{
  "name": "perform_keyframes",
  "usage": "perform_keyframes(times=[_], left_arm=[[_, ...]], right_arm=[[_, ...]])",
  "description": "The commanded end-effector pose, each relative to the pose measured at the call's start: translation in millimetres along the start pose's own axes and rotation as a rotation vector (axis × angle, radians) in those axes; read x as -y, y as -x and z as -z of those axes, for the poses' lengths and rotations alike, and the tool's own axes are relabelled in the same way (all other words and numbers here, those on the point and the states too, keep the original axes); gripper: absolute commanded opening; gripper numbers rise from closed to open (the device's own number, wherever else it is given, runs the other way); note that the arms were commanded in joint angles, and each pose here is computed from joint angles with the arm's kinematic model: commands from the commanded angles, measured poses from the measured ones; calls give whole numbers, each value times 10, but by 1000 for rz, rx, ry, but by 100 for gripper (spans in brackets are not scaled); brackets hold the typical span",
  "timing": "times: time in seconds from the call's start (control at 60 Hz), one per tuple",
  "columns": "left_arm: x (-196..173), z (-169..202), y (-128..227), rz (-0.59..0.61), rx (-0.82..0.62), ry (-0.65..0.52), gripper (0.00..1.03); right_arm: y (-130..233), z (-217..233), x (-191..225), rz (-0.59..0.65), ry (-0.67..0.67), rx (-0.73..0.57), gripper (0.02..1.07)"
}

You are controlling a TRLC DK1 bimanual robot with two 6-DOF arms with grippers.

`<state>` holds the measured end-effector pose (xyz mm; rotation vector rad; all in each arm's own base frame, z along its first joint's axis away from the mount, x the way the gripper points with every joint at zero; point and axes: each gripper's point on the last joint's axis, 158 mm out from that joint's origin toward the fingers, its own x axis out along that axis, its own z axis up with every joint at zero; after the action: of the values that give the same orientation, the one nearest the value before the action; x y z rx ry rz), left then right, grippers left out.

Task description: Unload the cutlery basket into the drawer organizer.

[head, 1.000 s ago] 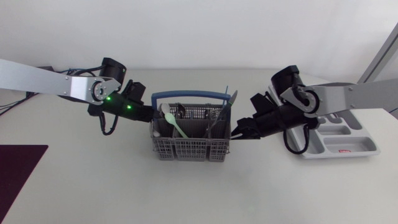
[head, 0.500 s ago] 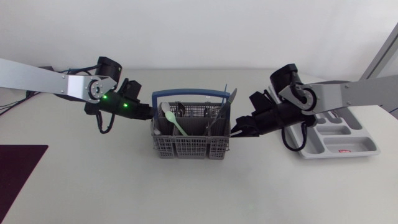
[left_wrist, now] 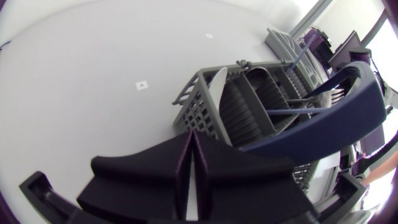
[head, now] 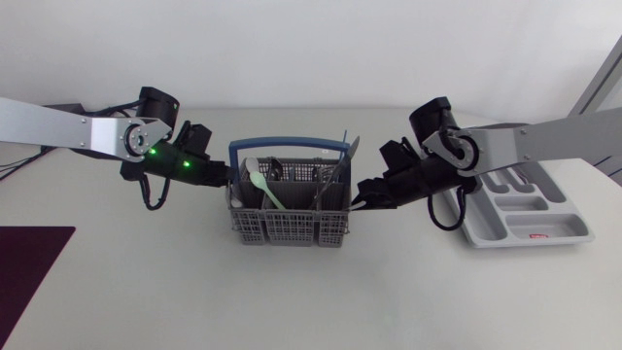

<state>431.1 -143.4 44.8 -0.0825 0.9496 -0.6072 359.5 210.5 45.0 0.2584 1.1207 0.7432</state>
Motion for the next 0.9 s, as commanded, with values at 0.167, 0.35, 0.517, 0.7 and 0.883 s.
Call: perform_keyframes(times=[0.167,0.35,0.517,0.7,0.883], left_arm=[[71,69,86,11,2,-9,4],[-60,-27,341,-26,59,-14,4],[-68,13,651,-59,107,-52,4],[68,91,935,-75,143,-99,4],[326,166,1207,-80,202,-189,4]], right_arm=[[-26,-132,67,9,-23,19,8],[103,-52,120,52,-8,50,8],[384,26,107,112,40,107,10],[716,116,-41,137,84,156,10],[1037,190,-250,169,137,201,10]])
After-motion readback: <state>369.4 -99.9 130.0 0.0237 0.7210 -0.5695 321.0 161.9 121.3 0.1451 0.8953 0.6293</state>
